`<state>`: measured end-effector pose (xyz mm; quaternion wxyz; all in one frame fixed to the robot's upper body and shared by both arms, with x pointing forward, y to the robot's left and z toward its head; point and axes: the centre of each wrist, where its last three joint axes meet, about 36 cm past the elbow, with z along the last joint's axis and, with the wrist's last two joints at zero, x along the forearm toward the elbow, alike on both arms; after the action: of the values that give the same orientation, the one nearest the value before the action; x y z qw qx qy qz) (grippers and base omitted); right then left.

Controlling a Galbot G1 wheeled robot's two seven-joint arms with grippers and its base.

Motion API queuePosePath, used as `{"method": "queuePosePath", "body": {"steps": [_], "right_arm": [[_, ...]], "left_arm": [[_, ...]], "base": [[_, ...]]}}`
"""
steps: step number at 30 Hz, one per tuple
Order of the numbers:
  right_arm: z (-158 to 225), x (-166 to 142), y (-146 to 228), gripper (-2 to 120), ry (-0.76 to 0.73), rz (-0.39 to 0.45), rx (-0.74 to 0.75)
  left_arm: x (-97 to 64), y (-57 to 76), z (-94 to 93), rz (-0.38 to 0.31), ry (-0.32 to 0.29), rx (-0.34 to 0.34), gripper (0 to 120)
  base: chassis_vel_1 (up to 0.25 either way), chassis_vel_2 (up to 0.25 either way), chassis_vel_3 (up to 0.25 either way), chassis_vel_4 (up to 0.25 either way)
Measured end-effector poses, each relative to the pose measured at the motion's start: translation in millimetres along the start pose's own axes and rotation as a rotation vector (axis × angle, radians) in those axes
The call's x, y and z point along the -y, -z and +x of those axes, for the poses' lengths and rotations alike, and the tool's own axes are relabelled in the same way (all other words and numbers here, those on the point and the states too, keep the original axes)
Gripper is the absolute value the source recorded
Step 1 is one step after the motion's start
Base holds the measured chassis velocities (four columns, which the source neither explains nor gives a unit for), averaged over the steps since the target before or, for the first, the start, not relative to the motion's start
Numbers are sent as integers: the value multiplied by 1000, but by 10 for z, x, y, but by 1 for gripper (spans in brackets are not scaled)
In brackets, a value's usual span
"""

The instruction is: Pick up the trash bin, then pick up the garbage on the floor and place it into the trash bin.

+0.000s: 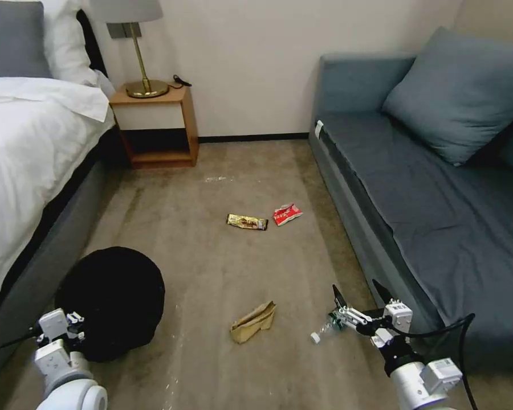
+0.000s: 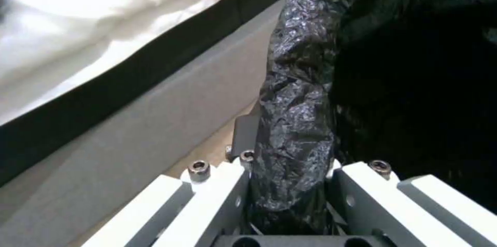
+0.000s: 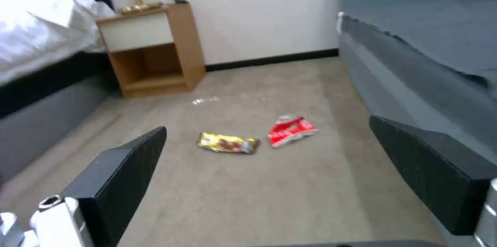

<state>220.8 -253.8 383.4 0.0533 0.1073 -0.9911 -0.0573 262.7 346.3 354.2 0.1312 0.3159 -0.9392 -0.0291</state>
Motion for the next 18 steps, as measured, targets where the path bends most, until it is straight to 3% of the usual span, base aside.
{"method": "queuePosePath", "body": {"steps": [6, 18], "right_arm": [[-57, -9, -12, 100, 177, -40, 24], [-590, 277, -83, 100, 388, 158, -53]], "left_arm": [[-27, -33, 31, -4, -6, 5, 4], [-107, -82, 35, -12, 2, 14, 4]], "base": [[-35, 54, 43, -46], [0, 0, 0, 0]]}}
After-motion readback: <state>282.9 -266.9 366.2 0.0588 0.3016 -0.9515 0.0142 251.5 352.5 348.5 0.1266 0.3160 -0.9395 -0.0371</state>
